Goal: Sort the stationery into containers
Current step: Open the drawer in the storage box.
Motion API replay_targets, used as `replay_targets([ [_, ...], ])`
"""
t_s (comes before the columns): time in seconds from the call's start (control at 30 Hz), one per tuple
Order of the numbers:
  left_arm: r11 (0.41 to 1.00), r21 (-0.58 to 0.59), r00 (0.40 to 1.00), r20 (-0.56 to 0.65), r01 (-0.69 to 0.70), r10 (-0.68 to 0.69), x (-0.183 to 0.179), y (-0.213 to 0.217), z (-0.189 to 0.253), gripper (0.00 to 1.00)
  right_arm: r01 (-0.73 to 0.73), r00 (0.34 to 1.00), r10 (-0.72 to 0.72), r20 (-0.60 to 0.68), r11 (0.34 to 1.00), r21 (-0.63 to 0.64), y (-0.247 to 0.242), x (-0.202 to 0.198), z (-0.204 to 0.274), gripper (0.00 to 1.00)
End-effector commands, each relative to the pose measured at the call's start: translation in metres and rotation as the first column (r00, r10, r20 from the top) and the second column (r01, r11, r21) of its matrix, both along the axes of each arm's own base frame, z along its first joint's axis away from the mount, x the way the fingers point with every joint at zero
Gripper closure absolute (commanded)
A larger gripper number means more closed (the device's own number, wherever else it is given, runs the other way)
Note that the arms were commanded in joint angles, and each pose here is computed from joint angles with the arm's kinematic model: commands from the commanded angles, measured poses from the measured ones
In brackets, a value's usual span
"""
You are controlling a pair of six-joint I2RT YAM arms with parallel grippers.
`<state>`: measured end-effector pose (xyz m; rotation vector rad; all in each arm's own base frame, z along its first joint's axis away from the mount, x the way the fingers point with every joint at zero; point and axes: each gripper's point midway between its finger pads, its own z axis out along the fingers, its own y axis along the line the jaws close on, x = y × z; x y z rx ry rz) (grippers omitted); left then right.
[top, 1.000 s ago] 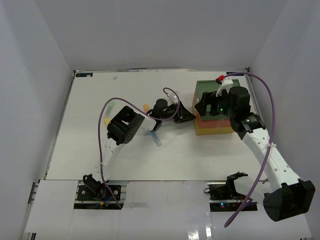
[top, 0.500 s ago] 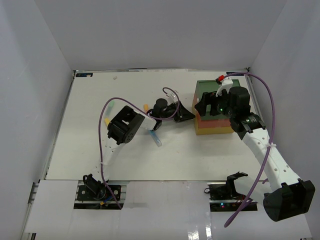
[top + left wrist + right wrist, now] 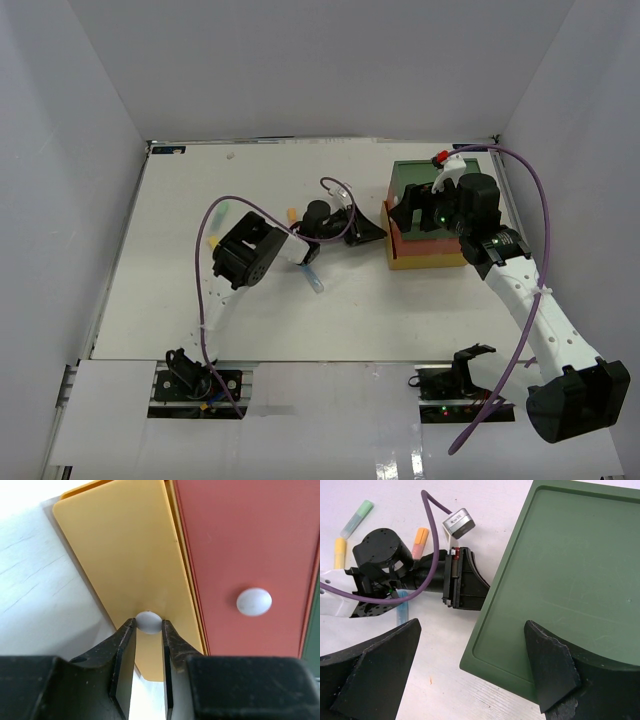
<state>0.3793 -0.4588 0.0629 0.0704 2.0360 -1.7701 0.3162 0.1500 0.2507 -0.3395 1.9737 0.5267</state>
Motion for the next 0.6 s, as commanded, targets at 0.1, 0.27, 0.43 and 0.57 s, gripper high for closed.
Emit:
replay_targets([
  [0.1,0.999,-0.003,0.999,0.019,-0.044,0.044,0.008,0.036,0.028,0.89,0.014,1.000,-0.014,-0.019,1.000,0.003,-0.001,-0.002,-0.006,0.10],
  [0.27,0.998,0.040,0.999,0.019,-0.042,0.042,0.002,0.057,0.032,0.89,0.016,1.000,-0.016,-0.020,1.000,0.003,-0.001,-0.002,-0.007,0.10],
  [0.43,0.996,0.073,0.998,-0.031,-0.050,0.052,-0.007,0.085,0.023,0.87,0.023,1.000,-0.023,-0.020,1.000,0.000,-0.002,0.000,-0.006,0.10],
  [0.57,0.992,0.114,0.998,-0.043,-0.050,0.055,-0.010,0.098,0.021,0.85,0.022,1.000,-0.022,-0.019,1.000,-0.001,-0.002,0.001,-0.006,0.10],
])
